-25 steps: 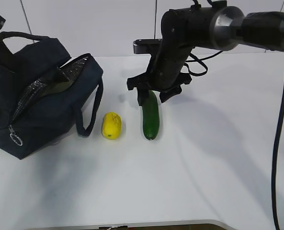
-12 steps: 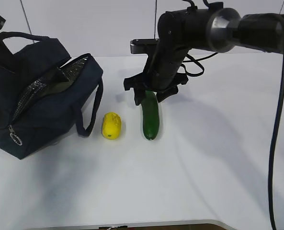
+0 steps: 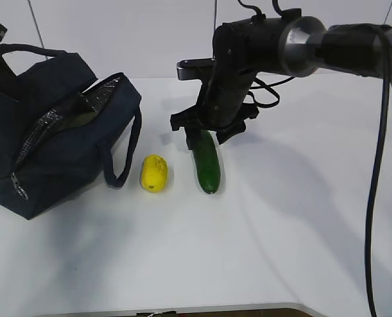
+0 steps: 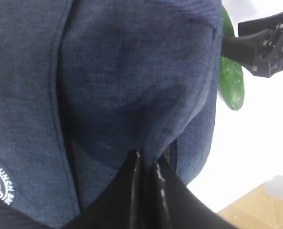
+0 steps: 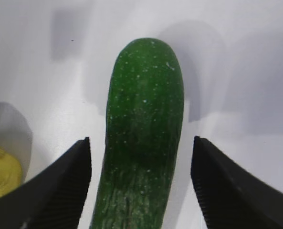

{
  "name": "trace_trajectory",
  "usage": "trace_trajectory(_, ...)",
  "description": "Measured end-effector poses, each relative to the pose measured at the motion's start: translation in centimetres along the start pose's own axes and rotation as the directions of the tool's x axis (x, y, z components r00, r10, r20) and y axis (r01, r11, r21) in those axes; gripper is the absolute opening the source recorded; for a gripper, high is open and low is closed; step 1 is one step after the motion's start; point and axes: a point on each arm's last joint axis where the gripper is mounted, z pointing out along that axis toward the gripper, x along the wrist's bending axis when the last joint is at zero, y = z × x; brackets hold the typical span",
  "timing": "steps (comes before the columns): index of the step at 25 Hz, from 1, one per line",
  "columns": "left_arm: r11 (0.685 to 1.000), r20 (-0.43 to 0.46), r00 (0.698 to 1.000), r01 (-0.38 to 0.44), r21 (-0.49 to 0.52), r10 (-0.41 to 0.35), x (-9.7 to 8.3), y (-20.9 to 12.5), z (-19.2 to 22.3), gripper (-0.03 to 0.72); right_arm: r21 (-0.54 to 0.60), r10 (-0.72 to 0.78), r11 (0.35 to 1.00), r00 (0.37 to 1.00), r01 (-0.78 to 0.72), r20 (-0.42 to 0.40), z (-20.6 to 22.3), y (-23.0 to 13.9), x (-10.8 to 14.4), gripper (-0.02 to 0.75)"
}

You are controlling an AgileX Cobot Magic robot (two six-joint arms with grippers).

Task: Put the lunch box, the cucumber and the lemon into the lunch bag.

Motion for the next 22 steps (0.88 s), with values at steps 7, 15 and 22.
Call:
trace_trajectory(7, 1.000, -0.002, 1.000, -0.001, 0.003, 0.001, 0.02, -0.03, 0.00, -0.010, 0.011, 0.009, 1.000, 1.000, -0.009, 0.002, 0.00, -0.10, -0.02, 0.521)
trace_trajectory(15, 1.000, -0.002, 1.000, -0.001, 0.005, 0.001, 0.02, -0.05, 0.00, -0.010, 0.020, 0.040, 0.999, 0.999, -0.039, -0.020, -0.01, -0.17, 0.19, 0.521)
trace_trajectory(22, 1.000, -0.001, 1.000, -0.003, 0.007, 0.003, 0.01, -0.06, 0.00, -0.010, 0.022, 0.047, 0.999, 0.999, -0.047, -0.021, -0.01, -0.19, 0.20, 0.521)
